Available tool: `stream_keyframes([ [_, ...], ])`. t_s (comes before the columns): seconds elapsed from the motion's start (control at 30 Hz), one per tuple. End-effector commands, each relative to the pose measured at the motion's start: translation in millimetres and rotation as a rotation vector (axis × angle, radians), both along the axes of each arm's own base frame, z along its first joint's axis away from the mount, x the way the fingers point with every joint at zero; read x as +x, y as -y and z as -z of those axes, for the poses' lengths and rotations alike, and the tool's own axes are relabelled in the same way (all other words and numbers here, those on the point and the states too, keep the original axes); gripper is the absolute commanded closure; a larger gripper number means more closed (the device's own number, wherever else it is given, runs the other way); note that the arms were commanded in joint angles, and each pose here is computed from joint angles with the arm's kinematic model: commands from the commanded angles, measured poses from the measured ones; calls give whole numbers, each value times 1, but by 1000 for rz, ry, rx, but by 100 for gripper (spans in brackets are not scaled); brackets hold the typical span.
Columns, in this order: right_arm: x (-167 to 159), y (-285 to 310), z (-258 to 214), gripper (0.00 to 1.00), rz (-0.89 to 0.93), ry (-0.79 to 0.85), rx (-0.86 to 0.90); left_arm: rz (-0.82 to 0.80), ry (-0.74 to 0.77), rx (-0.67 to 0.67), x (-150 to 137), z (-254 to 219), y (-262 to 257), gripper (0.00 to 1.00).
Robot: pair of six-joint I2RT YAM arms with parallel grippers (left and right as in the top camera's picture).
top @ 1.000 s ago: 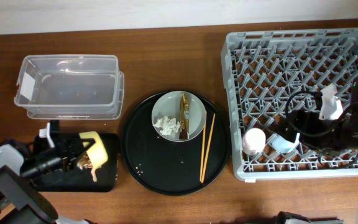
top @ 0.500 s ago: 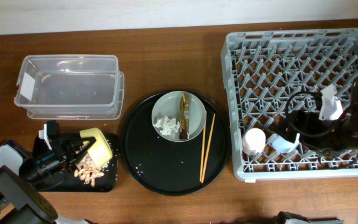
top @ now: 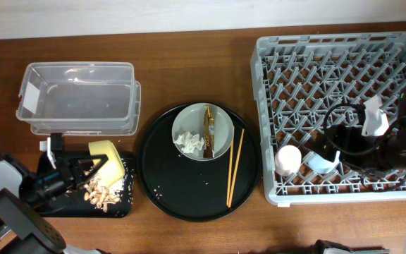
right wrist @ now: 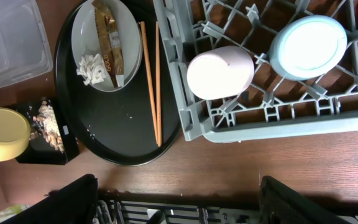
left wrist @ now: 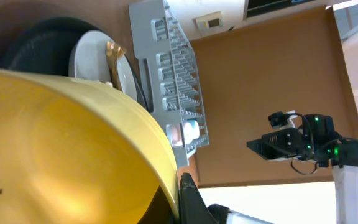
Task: Sort waste into correct bins and load items into the dishwasher rack
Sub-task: 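Tip the yellow bowl over the black tray to dump the scraps, then set the empty yellow bowl back on the round tray with left gripper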
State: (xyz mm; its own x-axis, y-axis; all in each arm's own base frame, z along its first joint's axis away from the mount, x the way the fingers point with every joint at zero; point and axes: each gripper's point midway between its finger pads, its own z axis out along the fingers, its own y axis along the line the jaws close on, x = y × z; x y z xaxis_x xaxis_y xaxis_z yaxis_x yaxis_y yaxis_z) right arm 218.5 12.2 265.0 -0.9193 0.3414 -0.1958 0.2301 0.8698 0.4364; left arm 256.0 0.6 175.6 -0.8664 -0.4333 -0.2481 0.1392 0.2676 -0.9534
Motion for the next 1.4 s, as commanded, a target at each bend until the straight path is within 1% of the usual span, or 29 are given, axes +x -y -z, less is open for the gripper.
stream_keyframes([
  [0.0, 1, -3, -5, 17, -17, 28, 2, 42, 86, 90, -1, -6, 4, 100],
  [0.03, 1, -3, -5, 16, -17, 29, 2, 55, 88, 162, 2, 8, -2, 100],
  [0.07, 1, -3, -6, 16, -17, 29, 2, 13, -80, 144, 6, 23, -10, 100],
  [0.1, 1, -3, -5, 16, -17, 28, 2, -1, -141, 117, 6, 24, -10, 100],
  [0.2, 1, -3, -5, 16, -18, 29, 2, 60, -18, 124, 2, 1, 11, 100],
  [0.27, 3, -2, -6, 16, -17, 37, -1, 99, 41, 189, 3, -3, 17, 100],
  [0.3, 3, -2, -6, 16, -17, 38, -1, 115, 57, 250, 6, 4, 16, 100],
  [0.33, 3, -2, -6, 16, -17, 37, -1, 81, -36, 204, 9, 4, 16, 100],
  [0.37, 2, -2, -6, 16, -17, 35, 0, 71, -6, 148, 12, -7, 21, 100],
  [0.47, 2, -2, -6, 17, -17, 35, 0, 60, 83, 48, 16, -31, 33, 100],
  [0.5, 2, -2, -6, 16, -18, 35, 0, 61, 170, 49, 17, -39, 36, 100],
  [0.53, 3, -2, -6, 16, -17, 36, 0, 58, 214, 68, 21, -38, 33, 100],
  [0.57, 3, -2, -6, 16, -17, 36, 0, 28, 144, 14, 25, -37, 29, 100],
  [0.6, 2, -2, -6, 16, -18, 35, 0, 17, 120, -18, 26, -40, 29, 100],
  [0.63, 2, -2, -6, 16, -17, 35, 0, 21, 91, -38, 23, -41, 32, 100],
  [0.67, 2, -2, -6, 16, -18, 35, 0, 49, 74, -19, 19, -39, 38, 100],
  [0.77, 3, -2, -6, 16, -17, 37, -1, 185, 10, 142, 0, -17, 53, 100],
  [0.8, 3, -2, -6, 16, -17, 37, -1, 232, -83, 218, -7, -1, 56, 100],
  [0.87, 3, -2, -6, 16, -17, 37, -1, 265, -218, 340, -13, 19, 60, 100],
  [0.97, 3, -2, -6, 16, -18, 36, -1, 288, -295, 491, -13, 31, 78, 100],
  [1.0, 3, -2, -6, 16, -18, 36, -1, 289, -323, 601, -10, 39, 91, 100],
  [1.03, 3, -2, -6, 16, -17, 37, -1, 295, -332, 689, -8, 46, 102, 100],
  [1.1, 3, -2, -6, 16, -18, 39, -2, 287, -338, 919, -7, 66, 120, 100],
  [1.17, 3, -2, -6, 16, -17, 39, -2, 223, -330, 1140, -7, 80, 126, 100],
  [1.2, 3, -2, -6, 16, -18, 39, -2, 202, -306, 1213, -5, 85, 133, 100],
  [1.23, 4, -2, -6, 16, -18, 41, -2, 208, -258, 1273, -5, 92, 149, 99],
  [1.3, 4, -2, -6, 17, -18, 42, -3, 215, -233, 1322, -6, 100, 161, 99],
  [1.33, 4, -2, -6, 16, -17, 42, -3, 220, -237, 1338, -9, 105, 165, 96],
  [1.37, 4, -2, -6, 16, -18, 42, -3, 243, -234, 1344, -12, 109, 171, 84],
])
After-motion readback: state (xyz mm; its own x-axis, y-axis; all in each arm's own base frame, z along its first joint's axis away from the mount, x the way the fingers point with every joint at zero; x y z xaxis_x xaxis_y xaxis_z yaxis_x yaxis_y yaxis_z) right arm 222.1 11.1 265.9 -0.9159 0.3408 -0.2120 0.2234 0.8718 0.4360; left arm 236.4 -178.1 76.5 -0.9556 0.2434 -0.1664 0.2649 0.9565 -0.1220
